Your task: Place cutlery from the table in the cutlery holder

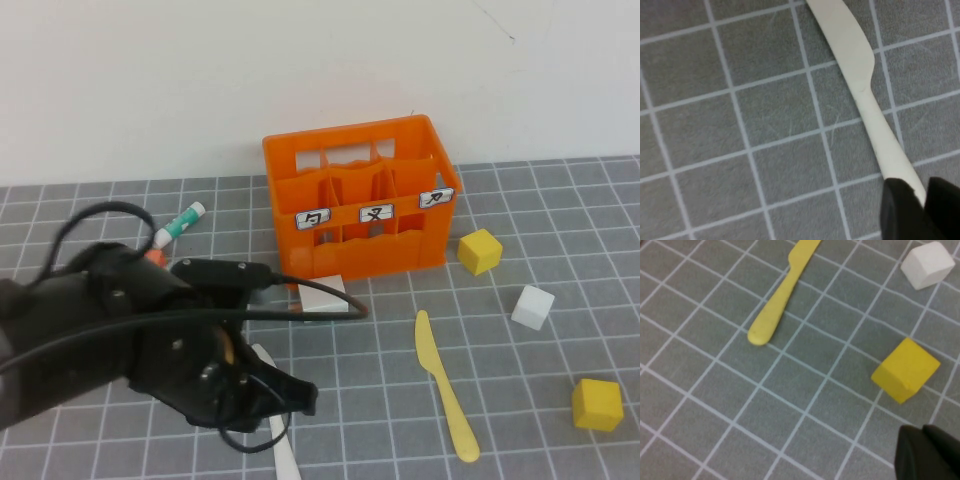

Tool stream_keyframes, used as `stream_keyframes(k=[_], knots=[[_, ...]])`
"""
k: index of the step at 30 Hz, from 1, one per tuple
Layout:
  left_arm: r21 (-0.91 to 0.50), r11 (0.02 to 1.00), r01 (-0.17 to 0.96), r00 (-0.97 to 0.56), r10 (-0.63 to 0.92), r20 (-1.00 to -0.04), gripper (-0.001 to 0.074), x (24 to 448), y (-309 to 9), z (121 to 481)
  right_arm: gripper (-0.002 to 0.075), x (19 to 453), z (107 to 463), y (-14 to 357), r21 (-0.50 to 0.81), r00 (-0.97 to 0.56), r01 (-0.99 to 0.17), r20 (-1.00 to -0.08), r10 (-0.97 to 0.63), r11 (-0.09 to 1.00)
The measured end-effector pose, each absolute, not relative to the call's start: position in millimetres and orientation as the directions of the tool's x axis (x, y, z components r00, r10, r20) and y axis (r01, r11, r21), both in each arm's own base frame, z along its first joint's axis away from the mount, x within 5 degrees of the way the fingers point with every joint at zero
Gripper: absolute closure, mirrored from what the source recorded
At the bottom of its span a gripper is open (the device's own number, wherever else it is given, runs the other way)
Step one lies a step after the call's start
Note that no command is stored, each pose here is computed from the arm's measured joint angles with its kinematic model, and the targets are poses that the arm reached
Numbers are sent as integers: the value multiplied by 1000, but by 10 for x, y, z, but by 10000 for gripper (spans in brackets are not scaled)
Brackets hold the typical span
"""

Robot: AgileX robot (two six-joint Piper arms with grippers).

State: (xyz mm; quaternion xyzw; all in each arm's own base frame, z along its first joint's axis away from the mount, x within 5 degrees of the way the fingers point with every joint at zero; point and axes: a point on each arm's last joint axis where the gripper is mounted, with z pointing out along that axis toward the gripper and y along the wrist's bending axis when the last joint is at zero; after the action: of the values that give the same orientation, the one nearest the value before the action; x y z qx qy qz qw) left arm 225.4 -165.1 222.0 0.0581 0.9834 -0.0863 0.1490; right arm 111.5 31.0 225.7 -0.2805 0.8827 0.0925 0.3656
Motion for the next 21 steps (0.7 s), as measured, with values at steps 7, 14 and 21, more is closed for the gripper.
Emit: stream_keyframes(k=[7, 14, 21], knots=[[-173, 980, 96, -958, 44, -284, 448, 2383, -1760, 1972, 729, 1120, 2263, 314, -35, -575, -557, -705, -416, 830], [-153, 986, 62, -974, 26, -226, 407, 2465, -1829, 1695, 729, 1121, 2267, 318, -30, -574, -557, -709, -410, 830], [-141, 989, 41, -980, 12, -198, 406, 2541, -1886, 1488, 729, 1122, 2269, 321, -26, -574, -555, -711, -406, 831]])
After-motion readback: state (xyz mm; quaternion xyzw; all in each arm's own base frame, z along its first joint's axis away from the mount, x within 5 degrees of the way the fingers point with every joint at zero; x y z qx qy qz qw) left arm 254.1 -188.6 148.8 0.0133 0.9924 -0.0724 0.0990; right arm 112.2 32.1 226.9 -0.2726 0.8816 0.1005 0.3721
